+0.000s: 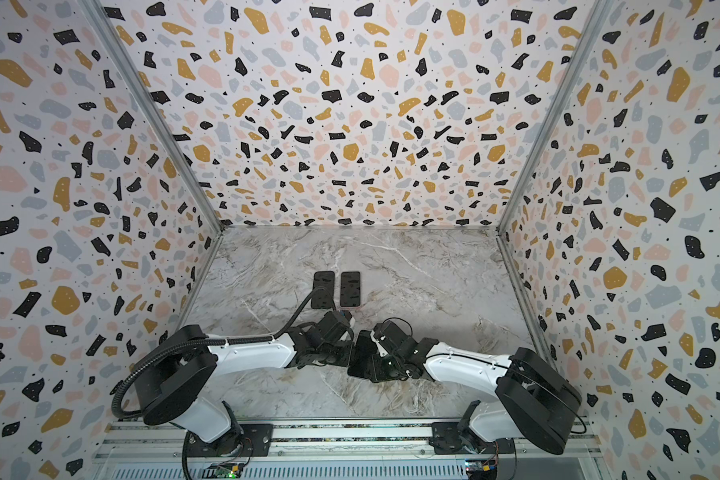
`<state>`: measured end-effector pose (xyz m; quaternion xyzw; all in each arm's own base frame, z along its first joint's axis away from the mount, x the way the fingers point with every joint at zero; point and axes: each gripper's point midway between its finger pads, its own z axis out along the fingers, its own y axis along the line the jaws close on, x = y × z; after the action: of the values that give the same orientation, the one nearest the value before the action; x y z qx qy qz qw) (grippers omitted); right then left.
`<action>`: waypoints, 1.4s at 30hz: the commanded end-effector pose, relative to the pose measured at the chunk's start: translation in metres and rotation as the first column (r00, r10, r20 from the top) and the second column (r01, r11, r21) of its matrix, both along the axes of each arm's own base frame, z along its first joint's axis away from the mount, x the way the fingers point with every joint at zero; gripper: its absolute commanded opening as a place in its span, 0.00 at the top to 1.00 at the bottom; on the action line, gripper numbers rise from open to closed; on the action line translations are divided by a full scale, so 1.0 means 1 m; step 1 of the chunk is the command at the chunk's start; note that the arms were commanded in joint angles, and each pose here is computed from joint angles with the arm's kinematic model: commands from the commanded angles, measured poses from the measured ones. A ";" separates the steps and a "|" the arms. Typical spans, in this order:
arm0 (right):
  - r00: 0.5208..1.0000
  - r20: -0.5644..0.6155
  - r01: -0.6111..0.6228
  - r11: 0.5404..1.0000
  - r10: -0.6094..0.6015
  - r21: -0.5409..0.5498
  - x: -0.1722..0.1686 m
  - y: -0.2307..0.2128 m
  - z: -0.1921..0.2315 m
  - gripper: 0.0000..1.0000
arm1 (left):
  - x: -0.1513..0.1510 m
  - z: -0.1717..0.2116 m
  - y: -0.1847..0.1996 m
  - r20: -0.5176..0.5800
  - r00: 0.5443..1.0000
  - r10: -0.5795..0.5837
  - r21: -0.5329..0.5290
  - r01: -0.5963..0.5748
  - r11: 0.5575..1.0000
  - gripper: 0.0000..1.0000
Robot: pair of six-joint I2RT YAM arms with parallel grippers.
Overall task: Put the phone into the phone case
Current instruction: 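Lower the cased phone flat onto the table with both grippers, then grip the cased phone edges again with both grippers and press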
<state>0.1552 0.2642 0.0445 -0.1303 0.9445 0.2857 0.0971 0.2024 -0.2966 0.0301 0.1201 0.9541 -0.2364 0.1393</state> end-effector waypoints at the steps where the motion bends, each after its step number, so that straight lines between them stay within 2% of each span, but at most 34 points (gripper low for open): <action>1: 0.999 0.034 0.041 0.999 -0.042 0.029 0.008 -0.005 0.014 0.56 | -0.022 -0.022 0.043 -0.094 0.994 0.058 0.116 -0.047 0.992 0.65; 4: 0.997 0.037 0.064 0.996 -0.066 0.054 0.011 -0.008 0.019 0.56 | -0.026 -0.020 0.034 -0.127 0.990 0.055 0.007 -0.055 0.998 0.59; 8: 0.997 0.028 0.073 0.995 -0.075 0.073 0.010 -0.009 0.019 0.56 | -0.026 -0.003 0.020 -0.125 0.991 0.038 -0.095 -0.050 0.994 0.56; 12: 0.997 0.018 0.069 0.995 -0.070 0.077 0.008 -0.008 0.016 0.56 | -0.019 0.014 0.032 -0.073 0.995 0.068 -0.088 -0.074 0.993 0.53; 16: 0.997 0.018 0.068 0.994 -0.070 0.088 0.008 -0.006 0.017 0.56 | -0.025 -0.005 0.048 -0.121 0.990 0.078 -0.037 -0.083 0.996 0.52; 21: 0.998 0.001 0.067 0.991 -0.068 0.112 0.004 -0.004 0.016 0.57 | -0.036 -0.018 0.039 -0.177 0.982 0.073 -0.101 -0.092 0.991 0.52; 24: 0.998 -0.010 0.068 0.990 -0.067 0.123 0.000 -0.004 0.014 0.58 | -0.041 -0.018 0.033 -0.184 0.981 0.060 -0.120 -0.083 0.989 0.56; 28: 0.997 -0.029 0.070 0.988 -0.067 0.135 -0.004 -0.004 0.012 0.63 | -0.050 -0.013 0.017 -0.198 0.979 0.042 -0.177 -0.077 0.981 0.61; 38: 0.997 -0.061 0.054 0.992 -0.047 0.112 -0.012 0.001 0.000 0.77 | -0.062 -0.020 0.010 -0.220 0.975 0.027 -0.187 -0.070 0.980 0.67; 42: 0.997 -0.070 0.051 0.994 -0.044 0.094 -0.014 0.001 -0.004 0.79 | -0.064 -0.022 0.011 -0.222 0.975 0.027 -0.183 -0.069 0.981 0.68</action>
<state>0.1412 0.2625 0.0383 -0.0922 0.9361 0.3307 0.0763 0.1529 -0.2946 0.0245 0.0600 0.9308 -0.3519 0.0780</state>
